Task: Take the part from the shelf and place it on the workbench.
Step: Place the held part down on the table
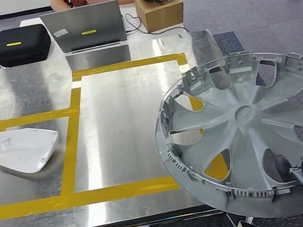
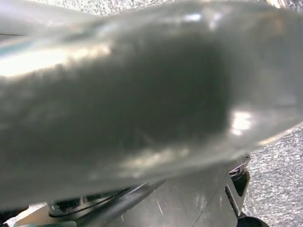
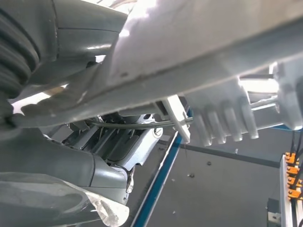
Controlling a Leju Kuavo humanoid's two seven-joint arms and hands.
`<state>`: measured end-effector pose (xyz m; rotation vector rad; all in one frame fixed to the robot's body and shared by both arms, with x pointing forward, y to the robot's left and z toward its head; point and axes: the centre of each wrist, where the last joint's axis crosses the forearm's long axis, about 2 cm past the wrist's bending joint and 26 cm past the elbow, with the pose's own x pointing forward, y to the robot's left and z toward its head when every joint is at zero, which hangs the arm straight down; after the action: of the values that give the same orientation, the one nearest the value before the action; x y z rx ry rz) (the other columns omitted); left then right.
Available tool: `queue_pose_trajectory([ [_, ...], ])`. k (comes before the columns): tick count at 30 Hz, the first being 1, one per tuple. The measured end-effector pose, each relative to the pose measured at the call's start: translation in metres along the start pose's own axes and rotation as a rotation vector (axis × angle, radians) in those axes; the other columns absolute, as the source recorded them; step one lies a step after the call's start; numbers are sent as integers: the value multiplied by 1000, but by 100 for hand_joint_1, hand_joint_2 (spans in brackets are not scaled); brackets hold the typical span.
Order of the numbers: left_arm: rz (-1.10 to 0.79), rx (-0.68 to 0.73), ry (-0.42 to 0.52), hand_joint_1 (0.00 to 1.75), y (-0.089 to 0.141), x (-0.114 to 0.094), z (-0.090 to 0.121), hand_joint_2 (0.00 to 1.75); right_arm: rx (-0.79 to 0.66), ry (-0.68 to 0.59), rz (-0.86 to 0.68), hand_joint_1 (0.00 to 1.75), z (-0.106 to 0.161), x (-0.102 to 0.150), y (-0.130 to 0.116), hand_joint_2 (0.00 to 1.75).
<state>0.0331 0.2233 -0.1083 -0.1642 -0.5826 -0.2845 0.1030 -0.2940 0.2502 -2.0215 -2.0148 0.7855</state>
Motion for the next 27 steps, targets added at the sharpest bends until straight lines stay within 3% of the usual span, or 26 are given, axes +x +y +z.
queue_pose_trajectory([
  [15, -15, -2, 2, 0, 3, -1, 1, 0, 48, -28, -20, 175, 8, 3, 8, 175],
  [27, -12, 3, 6, 0, 11, -4, 2, 0, 116, 72, -43, 175, 19, 8, 29, 175],
])
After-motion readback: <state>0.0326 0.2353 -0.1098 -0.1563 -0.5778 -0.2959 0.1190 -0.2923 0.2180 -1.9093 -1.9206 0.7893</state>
